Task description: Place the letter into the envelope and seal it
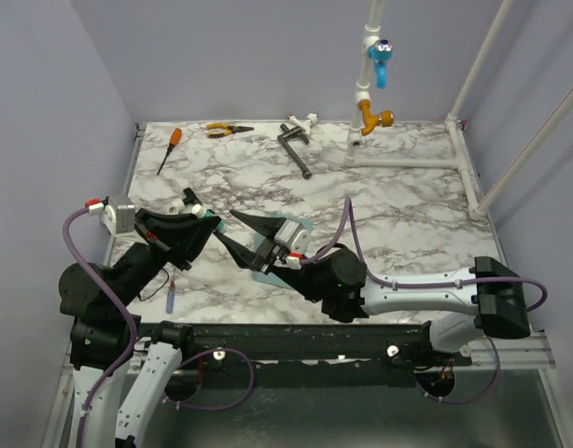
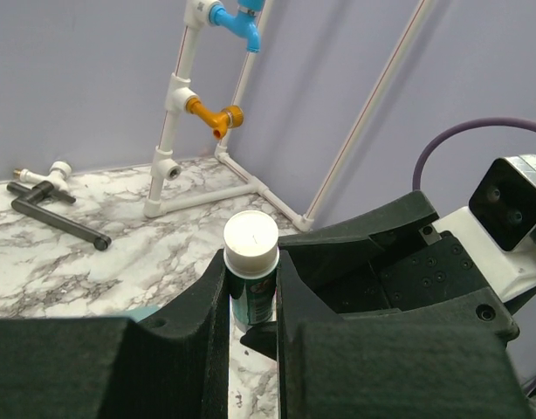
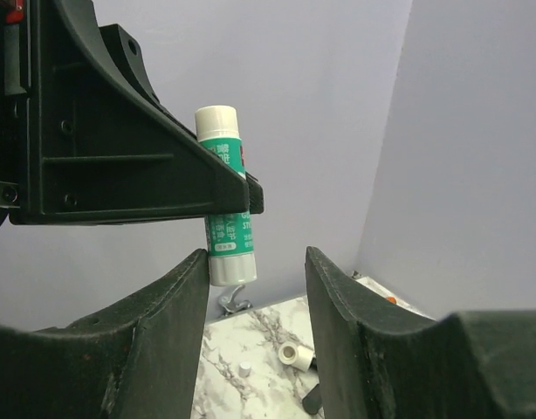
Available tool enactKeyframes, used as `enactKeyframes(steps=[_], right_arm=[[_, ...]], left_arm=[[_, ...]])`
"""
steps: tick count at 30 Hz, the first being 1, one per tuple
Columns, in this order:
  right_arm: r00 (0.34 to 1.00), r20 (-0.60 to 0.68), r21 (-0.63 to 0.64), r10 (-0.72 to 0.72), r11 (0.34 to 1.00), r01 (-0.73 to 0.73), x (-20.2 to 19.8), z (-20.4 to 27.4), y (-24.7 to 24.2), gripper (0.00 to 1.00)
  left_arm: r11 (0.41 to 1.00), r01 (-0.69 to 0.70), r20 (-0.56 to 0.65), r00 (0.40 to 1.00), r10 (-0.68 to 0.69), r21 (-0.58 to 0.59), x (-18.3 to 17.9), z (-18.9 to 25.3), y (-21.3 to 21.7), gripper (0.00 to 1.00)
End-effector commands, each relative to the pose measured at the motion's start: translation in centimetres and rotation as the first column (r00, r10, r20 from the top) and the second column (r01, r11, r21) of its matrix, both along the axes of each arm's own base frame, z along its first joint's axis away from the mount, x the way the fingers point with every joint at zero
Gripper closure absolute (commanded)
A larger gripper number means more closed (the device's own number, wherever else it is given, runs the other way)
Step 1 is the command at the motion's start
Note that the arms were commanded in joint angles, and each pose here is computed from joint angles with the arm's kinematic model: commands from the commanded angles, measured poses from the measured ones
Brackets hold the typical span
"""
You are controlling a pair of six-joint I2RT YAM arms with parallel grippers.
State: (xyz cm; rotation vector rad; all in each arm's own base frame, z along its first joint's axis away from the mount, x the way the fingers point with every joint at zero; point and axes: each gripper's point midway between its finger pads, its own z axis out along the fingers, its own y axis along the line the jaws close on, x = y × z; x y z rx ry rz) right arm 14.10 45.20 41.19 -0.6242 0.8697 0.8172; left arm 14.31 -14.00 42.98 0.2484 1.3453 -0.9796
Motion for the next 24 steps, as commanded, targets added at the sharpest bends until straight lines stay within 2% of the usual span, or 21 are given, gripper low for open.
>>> enactKeyframes(steps=[1, 4, 7, 10, 14, 15, 19, 21, 24], right_arm=[[1.0, 0.011, -0.017, -0.007, 1.0, 0.007, 0.0, 0.1, 0.7, 0.51], [1.0, 0.013, -0.029, -0.004, 1.0, 0.004, -0.2, -0.2, 1.2, 0.57], [1.0, 0.014, -0.03, -0.003, 1.0, 0.003, -0.3, -0.2, 1.2, 0.69], [1.0, 0.014, -0.027, -0.003, 1.0, 0.003, -0.2, 0.0, 1.1, 0.77], [1.0, -0.009, -0.04, 0.01, 0.999, -0.01, -0.3, -0.4, 1.4, 0.98], [1.0, -0.015, -0.047, 0.022, 0.999, -0.023, -0.4, -0.5, 1.5, 0.99], [0.972, -0.031, -0.099, 0.234, 0.967, -0.236, -1.7, -0.8, 2.0, 0.99], [0.911, -0.025, -0.096, 0.412, 0.906, -0.413, -3.3, -0.3, 1.4, 1.0], [0.815, -0.011, -0.061, 0.579, 0.813, -0.579, -4.4, 0.7, -0.7, 0.99]], left_arm=[[1.0, -0.022, -0.012, 1.0, 0.022, -0.013, 0.1, 0.5, 0.3, 1.0], [1.0, -0.024, -0.015, 1.0, 0.024, -0.012, 0.3, 0.4, 0.3, 1.0], [1.0, -0.021, -0.015, 1.0, 0.021, -0.01, 0.2, 0.3, 0.3, 1.0], [1.0, -0.021, -0.013, 1.0, 0.021, -0.009, 0.2, 0.4, 0.3, 1.0], [1.0, -0.003, -0.004, 1.0, 0.003, 0.005, 0.0, 0.2, 0.1, 1.0], [1.0, 0.008, 0.011, 1.0, -0.008, 0.021, -0.2, 0.2, -0.1, 1.0], [0.987, 0.096, 0.116, 0.987, -0.111, 0.128, -2.0, -0.8, -1.2, 1.0], [0.974, 0.14, 0.145, 0.975, -0.167, 0.179, -2.8, -1.7, -1.7, 1.0], [0.944, 0.217, 0.169, 0.95, -0.263, 0.247, -4.0, -3.2, -2.5, 1.0]])
